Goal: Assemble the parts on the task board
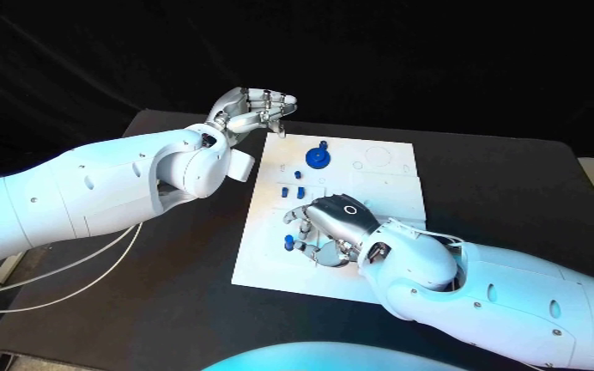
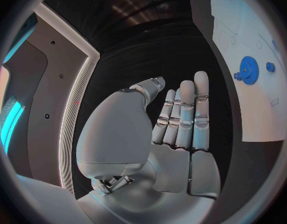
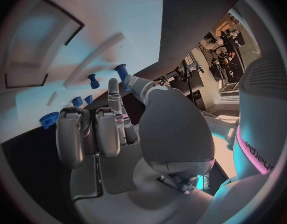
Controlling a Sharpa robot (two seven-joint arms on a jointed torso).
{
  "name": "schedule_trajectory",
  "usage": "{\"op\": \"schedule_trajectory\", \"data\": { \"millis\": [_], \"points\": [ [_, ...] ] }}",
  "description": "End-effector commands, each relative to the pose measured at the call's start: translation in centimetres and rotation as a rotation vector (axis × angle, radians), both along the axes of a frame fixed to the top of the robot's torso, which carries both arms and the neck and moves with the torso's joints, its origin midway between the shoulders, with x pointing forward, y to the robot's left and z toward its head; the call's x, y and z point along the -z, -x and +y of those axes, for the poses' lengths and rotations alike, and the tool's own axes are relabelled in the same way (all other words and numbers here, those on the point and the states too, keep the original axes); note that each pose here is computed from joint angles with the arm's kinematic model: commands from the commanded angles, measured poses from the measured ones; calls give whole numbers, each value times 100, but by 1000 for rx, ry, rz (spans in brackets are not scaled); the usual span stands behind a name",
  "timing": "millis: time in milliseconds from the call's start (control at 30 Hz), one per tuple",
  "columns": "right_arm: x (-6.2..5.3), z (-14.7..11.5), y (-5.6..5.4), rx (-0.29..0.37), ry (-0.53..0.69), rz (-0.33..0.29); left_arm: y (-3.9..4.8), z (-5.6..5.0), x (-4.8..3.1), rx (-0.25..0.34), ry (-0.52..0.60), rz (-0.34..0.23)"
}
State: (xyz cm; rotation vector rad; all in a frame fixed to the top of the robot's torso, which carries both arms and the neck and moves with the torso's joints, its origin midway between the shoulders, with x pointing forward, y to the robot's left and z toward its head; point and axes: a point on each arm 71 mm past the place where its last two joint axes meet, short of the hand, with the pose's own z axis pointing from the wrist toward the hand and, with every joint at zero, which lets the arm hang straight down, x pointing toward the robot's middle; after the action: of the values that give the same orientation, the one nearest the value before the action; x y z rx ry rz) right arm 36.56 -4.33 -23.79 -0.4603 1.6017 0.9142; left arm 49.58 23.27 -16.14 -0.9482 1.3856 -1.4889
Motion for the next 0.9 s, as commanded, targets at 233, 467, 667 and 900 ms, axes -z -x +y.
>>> {"op": "schedule_trajectory", "data": {
  "millis": [233, 467, 667, 900],
  "points": [
    [-237, -622, -100, 192, -212, 116, 1, 6, -16, 0, 5, -11],
    [-218, -1352, -270, 405, -203, 361, -3, 23, -11, -4, 3, -10],
    [-181, -1719, -207, 467, -145, 345, -3, 33, 1, -5, 1, -7],
    [-154, -1912, -78, 539, -70, 305, 12, 37, 22, -2, -2, -2]
  ]
}}
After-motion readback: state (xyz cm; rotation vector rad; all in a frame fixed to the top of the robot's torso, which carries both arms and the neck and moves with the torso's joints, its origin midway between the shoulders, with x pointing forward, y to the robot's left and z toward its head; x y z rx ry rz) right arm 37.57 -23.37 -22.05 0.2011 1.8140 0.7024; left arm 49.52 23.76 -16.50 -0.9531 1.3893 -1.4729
